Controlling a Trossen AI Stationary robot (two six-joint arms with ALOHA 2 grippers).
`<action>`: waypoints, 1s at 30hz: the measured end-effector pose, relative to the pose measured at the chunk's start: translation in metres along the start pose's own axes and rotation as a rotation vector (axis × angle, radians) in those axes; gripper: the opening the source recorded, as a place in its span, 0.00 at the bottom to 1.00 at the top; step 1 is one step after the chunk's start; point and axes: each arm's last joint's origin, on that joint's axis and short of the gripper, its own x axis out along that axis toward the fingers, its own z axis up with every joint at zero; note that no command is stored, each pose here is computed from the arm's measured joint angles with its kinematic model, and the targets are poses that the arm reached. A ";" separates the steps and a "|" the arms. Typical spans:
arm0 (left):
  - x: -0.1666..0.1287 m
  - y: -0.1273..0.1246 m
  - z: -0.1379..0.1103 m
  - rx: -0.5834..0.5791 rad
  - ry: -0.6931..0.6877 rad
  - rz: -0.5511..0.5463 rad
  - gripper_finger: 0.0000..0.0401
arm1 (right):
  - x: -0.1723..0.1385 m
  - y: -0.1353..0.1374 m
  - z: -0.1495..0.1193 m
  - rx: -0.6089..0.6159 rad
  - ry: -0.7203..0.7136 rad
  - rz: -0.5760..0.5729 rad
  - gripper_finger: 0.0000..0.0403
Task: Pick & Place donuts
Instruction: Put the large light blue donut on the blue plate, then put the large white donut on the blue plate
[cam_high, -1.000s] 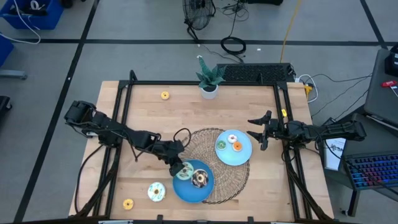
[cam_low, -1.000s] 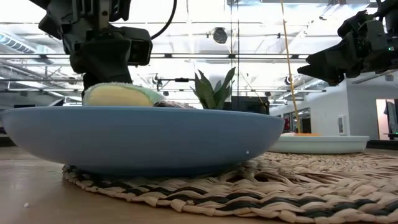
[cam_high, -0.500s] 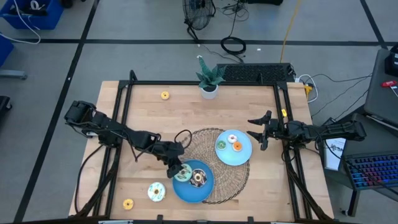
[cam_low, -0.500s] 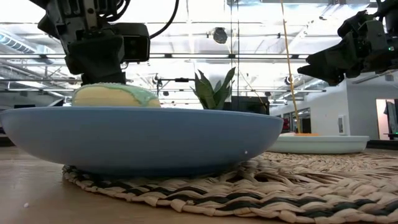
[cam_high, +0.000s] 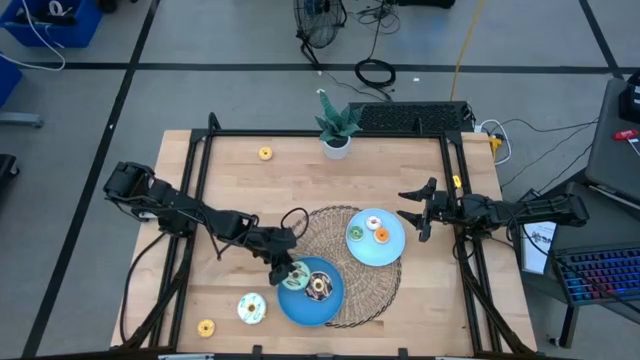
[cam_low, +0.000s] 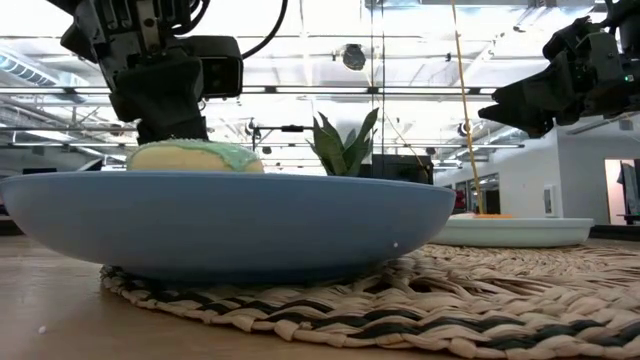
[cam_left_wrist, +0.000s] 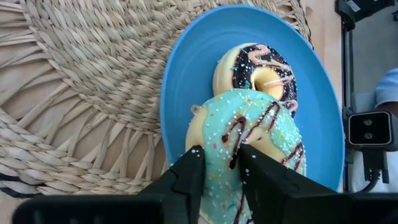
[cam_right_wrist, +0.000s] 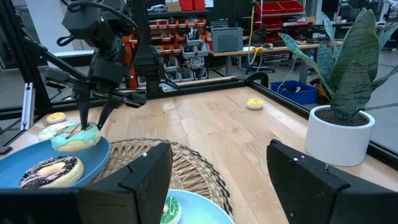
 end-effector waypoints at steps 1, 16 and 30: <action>0.000 0.000 0.000 0.000 0.000 0.000 0.28 | 0.000 0.000 0.000 0.000 0.000 -0.001 0.60; -0.008 -0.002 0.005 0.091 0.002 -0.068 0.62 | 0.000 0.000 0.000 0.000 0.000 0.000 0.60; -0.062 -0.030 0.013 0.240 -0.169 -0.199 0.61 | 0.000 0.000 0.000 0.000 0.000 -0.001 0.60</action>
